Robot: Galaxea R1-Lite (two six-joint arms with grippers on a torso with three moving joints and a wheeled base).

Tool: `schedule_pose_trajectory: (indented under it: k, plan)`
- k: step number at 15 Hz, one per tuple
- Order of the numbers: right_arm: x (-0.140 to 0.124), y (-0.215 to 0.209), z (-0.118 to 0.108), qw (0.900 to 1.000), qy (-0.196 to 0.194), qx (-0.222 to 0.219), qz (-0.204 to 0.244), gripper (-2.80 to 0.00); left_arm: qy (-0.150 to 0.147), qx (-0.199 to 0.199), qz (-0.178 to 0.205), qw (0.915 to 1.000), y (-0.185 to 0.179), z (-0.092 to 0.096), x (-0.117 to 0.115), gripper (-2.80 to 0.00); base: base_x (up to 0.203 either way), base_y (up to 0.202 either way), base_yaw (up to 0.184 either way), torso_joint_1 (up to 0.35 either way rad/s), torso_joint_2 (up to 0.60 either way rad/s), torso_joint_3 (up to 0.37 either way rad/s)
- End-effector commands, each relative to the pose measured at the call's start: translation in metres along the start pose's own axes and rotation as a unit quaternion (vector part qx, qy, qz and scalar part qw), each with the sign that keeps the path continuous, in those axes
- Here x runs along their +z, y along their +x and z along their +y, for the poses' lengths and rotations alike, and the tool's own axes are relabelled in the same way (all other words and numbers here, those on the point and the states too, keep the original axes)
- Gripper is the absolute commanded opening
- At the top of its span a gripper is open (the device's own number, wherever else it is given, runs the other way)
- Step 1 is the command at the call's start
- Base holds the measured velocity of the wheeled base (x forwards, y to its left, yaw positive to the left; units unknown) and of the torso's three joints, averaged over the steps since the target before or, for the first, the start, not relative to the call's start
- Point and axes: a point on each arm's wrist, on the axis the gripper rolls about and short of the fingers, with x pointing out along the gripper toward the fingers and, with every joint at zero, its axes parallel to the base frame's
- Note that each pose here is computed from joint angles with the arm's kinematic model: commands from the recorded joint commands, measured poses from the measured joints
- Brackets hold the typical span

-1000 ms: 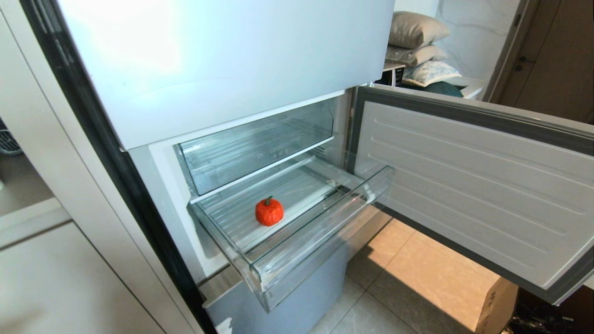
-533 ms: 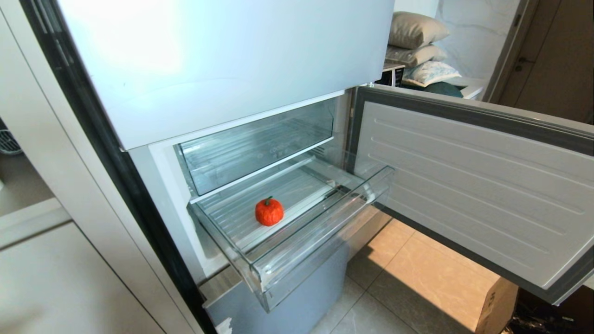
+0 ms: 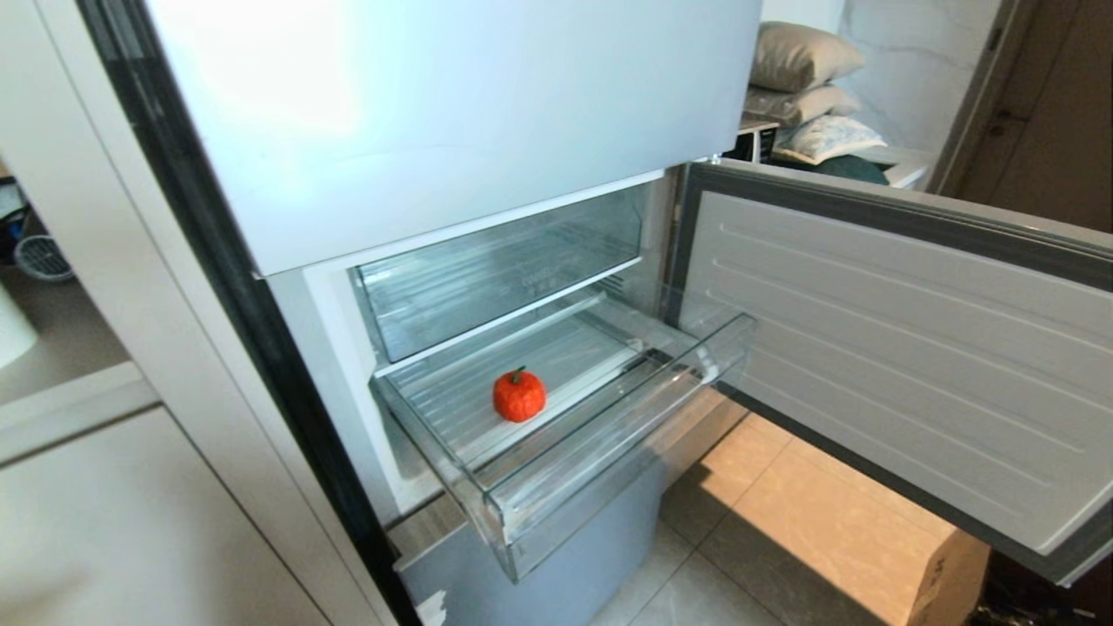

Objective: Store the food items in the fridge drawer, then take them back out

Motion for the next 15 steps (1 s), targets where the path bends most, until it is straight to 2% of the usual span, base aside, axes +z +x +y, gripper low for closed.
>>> schedule_pose_trajectory:
  k: [1,4,15]
  plan:
    - [0.0000,0.0002,0.0000,1.000,0.000,0.001,0.001,-2.80,0.000,-0.001,0.001,1.0000,0.0000,0.0000,-0.0002,-2.80,0.004,-0.005,0.156,0.000,0.00,0.002]
    - [0.0002,0.0002,-0.0002,1.000,0.016,-0.003,0.000,-2.80,0.000,0.000,0.001,1.0000,0.0000,0.0000,-0.0002,-2.80,-0.001,-0.008,0.175,0.002,0.00,0.002]
    - [0.0006,0.0001,-0.0003,1.000,0.030,-0.006,-0.001,-2.80,0.000,0.000,0.001,1.0000,0.0000,0.0000,-0.0002,-2.80,0.001,-0.008,0.170,0.002,0.00,0.004]
